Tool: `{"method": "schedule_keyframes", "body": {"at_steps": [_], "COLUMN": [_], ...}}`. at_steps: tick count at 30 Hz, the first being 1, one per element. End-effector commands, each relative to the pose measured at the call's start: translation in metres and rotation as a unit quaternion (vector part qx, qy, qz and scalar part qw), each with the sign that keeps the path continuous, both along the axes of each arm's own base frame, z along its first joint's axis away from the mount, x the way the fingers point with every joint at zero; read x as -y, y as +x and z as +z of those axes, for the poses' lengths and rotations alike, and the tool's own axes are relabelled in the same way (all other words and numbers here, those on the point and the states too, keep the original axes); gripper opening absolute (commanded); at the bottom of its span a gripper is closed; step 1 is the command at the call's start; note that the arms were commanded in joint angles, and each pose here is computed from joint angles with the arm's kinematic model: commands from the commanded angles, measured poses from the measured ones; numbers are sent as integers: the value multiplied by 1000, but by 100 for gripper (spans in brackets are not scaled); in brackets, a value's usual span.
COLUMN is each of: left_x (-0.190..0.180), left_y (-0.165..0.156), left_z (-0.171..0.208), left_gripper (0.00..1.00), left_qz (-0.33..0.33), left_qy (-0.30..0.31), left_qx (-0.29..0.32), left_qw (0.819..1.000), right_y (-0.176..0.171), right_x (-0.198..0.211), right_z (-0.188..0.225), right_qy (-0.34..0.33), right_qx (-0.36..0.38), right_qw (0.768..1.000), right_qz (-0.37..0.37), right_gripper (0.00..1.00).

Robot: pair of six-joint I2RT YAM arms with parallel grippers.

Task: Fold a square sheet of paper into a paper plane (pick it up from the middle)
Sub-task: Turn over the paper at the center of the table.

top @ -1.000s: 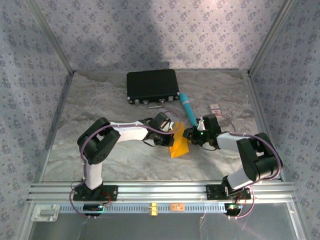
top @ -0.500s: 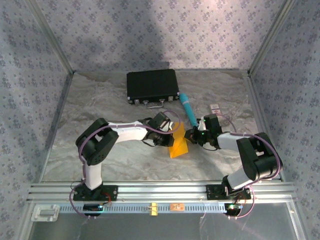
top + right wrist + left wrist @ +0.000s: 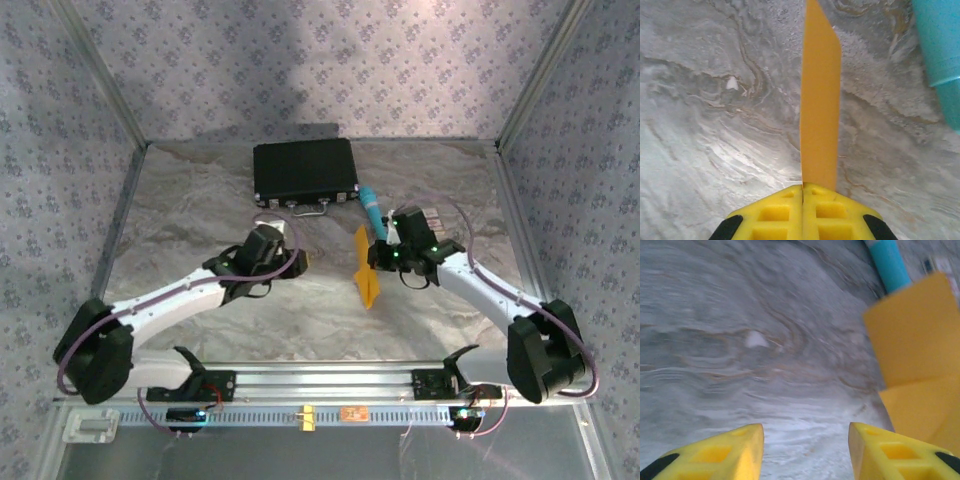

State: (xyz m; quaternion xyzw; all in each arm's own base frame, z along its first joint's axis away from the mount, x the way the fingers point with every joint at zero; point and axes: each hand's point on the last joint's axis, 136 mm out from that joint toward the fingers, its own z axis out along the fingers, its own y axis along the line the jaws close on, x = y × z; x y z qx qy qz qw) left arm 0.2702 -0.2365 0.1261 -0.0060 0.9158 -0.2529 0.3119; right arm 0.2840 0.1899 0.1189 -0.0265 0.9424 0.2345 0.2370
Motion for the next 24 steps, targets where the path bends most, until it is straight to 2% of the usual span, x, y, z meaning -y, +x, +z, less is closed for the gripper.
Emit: {"method": "schedule_keyframes", "body": {"at_steps": [1, 4, 8, 12, 18, 24], "left_x": [-27, -39, -54, -71, -93, -109], "left_y": [2, 2, 1, -2, -7, -13], "left_z": [-2, -1, 0, 0, 7, 15], "left_gripper": [49, 50, 51, 51, 51, 52], "left_qz": [52, 73, 101, 130, 169, 194], "left_qy": [8, 9, 18, 30, 45, 48], "left_qx": [-1, 0, 4, 7, 17, 30], "left_qw": [999, 997, 995, 991, 984, 979], "right_y": [-15, -13, -8, -6, -8, -13], "right_x": [44, 54, 61, 44, 4, -47], "right_z": [-6, 7, 23, 25, 3, -22], "right_qy": [-194, -302, -391, -402, -441, -439], "right_qx": [-13, 10, 44, 64, 63, 61], "right_qw": [981, 953, 919, 913, 895, 895], "right_qz": [-16, -20, -35, -18, 12, 55], "right_gripper": [2, 2, 2, 2, 2, 1]}}
